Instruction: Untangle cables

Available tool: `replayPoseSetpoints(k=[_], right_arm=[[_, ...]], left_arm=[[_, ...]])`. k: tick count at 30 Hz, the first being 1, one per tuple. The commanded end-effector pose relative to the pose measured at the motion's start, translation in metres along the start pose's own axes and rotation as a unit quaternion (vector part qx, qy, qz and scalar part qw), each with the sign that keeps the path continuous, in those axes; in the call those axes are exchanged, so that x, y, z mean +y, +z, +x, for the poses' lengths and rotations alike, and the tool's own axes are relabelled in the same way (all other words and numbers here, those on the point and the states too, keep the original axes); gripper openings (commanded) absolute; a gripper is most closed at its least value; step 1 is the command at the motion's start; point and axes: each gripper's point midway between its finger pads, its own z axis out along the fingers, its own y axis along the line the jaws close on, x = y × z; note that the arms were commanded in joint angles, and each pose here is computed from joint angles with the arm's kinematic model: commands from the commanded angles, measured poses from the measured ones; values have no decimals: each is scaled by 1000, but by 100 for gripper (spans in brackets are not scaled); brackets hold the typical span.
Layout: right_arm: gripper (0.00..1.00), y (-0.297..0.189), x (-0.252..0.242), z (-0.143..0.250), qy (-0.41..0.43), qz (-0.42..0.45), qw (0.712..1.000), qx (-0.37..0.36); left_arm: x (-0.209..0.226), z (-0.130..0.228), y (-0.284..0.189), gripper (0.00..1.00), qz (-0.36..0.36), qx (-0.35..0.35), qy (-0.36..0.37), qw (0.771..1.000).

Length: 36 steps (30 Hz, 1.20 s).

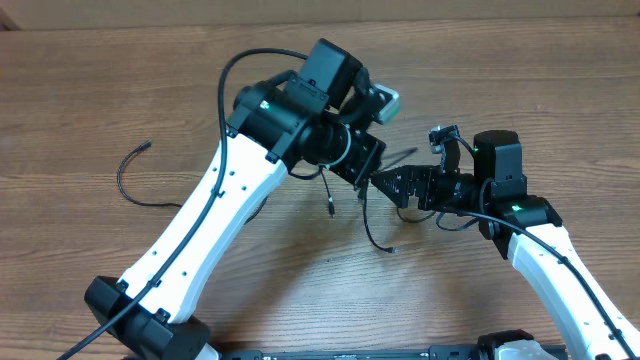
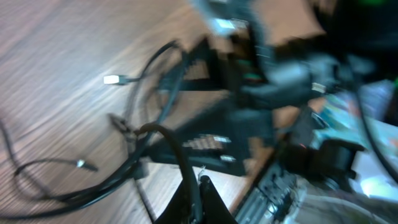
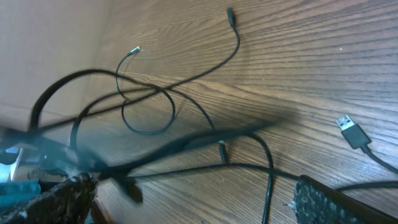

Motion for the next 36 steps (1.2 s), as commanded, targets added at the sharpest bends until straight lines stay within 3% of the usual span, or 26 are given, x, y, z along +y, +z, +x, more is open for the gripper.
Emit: replayPoseSetpoints(k=[1, 5, 9, 11, 13, 17, 19, 28, 36], right_arm=[[96, -2, -8, -11, 18, 35, 999, -20], [88, -11, -54, -18, 101, 160, 980, -67], [80, -40, -107, -7, 231, 311, 914, -124], [80, -45, -114, -4, 256, 330, 898, -135], [80, -40, -108, -6, 250, 310, 908, -131], [83, -14, -63, -14, 156, 180, 968, -75], [86, -8, -45, -15, 134, 131, 980, -62], [88, -1, -21, 1, 124, 62, 990, -11], [89, -4, -39, 41, 125, 103, 985, 51]], left_arm=[[-32, 0, -3, 4, 69, -5, 64, 996], [-38, 5, -3, 4, 82, 3, 87, 993], [-32, 14, -4, 4, 74, 20, 87, 993], [-31, 20, -5, 4, 74, 31, 92, 993], [-29, 26, -5, 4, 69, 42, 96, 992], [-11, 33, -5, 4, 18, 61, 90, 994], [-5, 33, -5, 4, 2, 64, 84, 994], [-5, 14, -14, 4, -5, 16, 98, 995], [10, -37, -86, 4, -73, -138, 68, 985]])
